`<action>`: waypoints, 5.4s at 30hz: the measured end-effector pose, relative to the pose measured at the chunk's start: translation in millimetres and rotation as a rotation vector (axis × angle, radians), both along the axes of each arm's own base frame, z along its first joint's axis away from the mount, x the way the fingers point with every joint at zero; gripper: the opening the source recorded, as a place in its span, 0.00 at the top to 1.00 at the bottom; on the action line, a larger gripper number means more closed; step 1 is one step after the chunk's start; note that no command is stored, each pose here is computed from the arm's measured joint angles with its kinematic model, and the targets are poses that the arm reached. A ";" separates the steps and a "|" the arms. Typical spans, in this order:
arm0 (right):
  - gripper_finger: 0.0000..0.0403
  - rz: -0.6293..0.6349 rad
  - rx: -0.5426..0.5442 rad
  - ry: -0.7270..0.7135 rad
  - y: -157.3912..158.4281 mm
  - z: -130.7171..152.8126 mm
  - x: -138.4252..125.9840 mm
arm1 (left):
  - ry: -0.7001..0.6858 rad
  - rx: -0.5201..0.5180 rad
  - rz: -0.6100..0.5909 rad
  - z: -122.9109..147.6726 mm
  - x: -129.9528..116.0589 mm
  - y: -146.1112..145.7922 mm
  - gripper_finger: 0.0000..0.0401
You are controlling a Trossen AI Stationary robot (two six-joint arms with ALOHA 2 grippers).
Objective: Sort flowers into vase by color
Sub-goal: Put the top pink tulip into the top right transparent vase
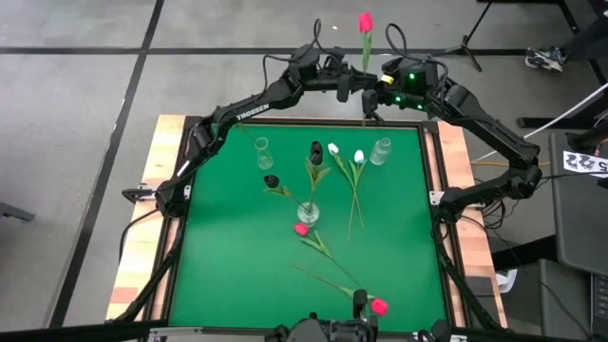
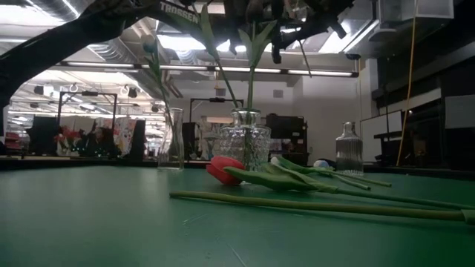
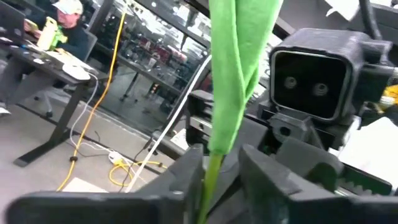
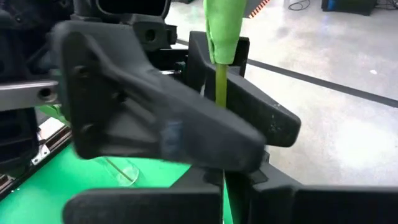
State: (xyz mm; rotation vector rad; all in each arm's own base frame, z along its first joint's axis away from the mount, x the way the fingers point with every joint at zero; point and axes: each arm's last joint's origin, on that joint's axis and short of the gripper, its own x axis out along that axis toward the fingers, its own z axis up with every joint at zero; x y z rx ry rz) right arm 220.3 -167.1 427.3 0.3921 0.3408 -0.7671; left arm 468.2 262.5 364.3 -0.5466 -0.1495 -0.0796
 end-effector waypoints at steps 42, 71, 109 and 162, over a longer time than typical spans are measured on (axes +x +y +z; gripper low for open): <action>0.57 -0.319 -0.162 0.147 70.5 36.4 -112.7 | 0.164 0.197 0.241 -18.0 20.6 -27.2 1.00; 0.57 -0.330 -0.046 0.170 85.7 28.1 -131.7 | 0.013 0.203 0.338 -46.7 54.0 -49.5 1.00; 0.57 -0.337 -0.040 0.157 85.5 28.3 -131.4 | -0.173 0.116 0.409 -53.2 65.7 -45.2 1.00; 0.56 0.230 -0.101 0.075 72.3 5.2 -89.9 | -0.423 0.129 0.221 -14.5 43.1 -40.0 1.00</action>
